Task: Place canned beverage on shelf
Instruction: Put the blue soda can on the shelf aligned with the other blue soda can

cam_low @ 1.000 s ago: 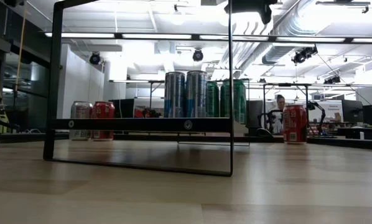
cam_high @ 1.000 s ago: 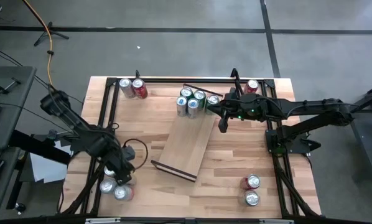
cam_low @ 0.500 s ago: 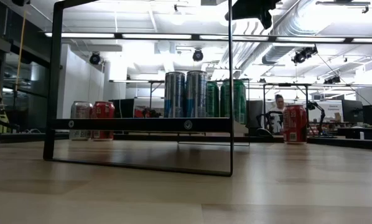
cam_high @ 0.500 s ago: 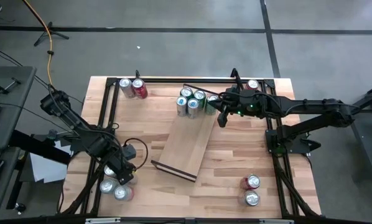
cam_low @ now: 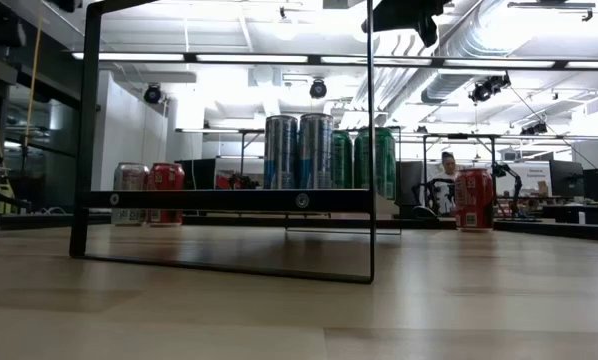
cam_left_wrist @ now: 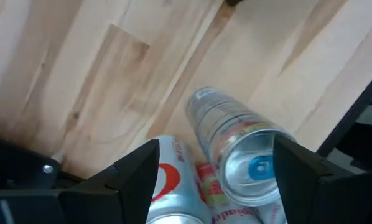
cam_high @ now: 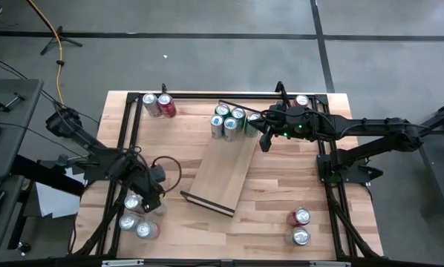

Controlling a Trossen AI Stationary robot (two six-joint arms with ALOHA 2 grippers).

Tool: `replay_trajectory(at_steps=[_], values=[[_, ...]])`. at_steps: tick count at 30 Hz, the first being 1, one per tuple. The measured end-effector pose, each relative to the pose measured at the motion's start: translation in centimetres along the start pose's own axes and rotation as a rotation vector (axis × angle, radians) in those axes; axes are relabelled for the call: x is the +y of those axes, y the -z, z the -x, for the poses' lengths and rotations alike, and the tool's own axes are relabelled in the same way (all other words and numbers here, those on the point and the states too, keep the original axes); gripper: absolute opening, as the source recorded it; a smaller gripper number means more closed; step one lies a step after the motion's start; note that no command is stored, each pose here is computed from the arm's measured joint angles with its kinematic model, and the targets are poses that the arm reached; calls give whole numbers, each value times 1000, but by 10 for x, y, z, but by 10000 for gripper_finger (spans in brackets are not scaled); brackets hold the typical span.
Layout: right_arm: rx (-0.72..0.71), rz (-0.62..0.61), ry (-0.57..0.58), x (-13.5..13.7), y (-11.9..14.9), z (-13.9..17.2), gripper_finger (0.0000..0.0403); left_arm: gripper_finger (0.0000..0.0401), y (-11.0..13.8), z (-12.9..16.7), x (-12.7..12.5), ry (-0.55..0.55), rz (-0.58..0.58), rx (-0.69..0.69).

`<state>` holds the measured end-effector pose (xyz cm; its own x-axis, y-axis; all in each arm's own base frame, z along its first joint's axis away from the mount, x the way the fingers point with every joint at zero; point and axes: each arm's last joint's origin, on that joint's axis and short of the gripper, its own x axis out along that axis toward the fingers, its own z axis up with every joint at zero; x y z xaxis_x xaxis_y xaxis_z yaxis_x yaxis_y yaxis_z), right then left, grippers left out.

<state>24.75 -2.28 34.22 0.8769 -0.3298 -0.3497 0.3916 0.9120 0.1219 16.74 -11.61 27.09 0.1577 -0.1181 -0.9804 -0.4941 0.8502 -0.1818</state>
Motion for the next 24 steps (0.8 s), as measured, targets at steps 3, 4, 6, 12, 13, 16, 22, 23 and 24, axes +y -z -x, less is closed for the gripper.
replay_trajectory(at_steps=[3, 4, 6, 12, 13, 16, 22, 23, 24], values=[[0, 0, 0, 0, 0, 0, 0, 234, -1, 16, 6, 23, -2, -25], [-1, -1, 0, 0, 0, 0, 0, 234, -1, 21, 8, 27, -3, -36], [0, 0, 0, 0, 0, 0, 0, 234, -1, 31, 10, 57, -3, -63], [-1, 0, -1, 0, 0, 0, 0, 234, 6, 44, 0, 148, -75, -87], [-1, 0, -1, 0, 0, 0, 0, 234, 8, 42, -4, 152, -102, -84], [3, 1, 1, 0, 0, 0, 0, 234, 16, 33, -15, 119, -198, -76], [21, 6, 5, 0, 2, 0, 0, 234, 21, 16, -26, -31, -310, -148], [25, 7, 6, -1, 3, 0, 0, 234, 21, 15, -27, -45, -320, -162], [29, 8, 7, -1, 3, 0, 0, 234, 21, 13, -28, -56, -335, -167]])
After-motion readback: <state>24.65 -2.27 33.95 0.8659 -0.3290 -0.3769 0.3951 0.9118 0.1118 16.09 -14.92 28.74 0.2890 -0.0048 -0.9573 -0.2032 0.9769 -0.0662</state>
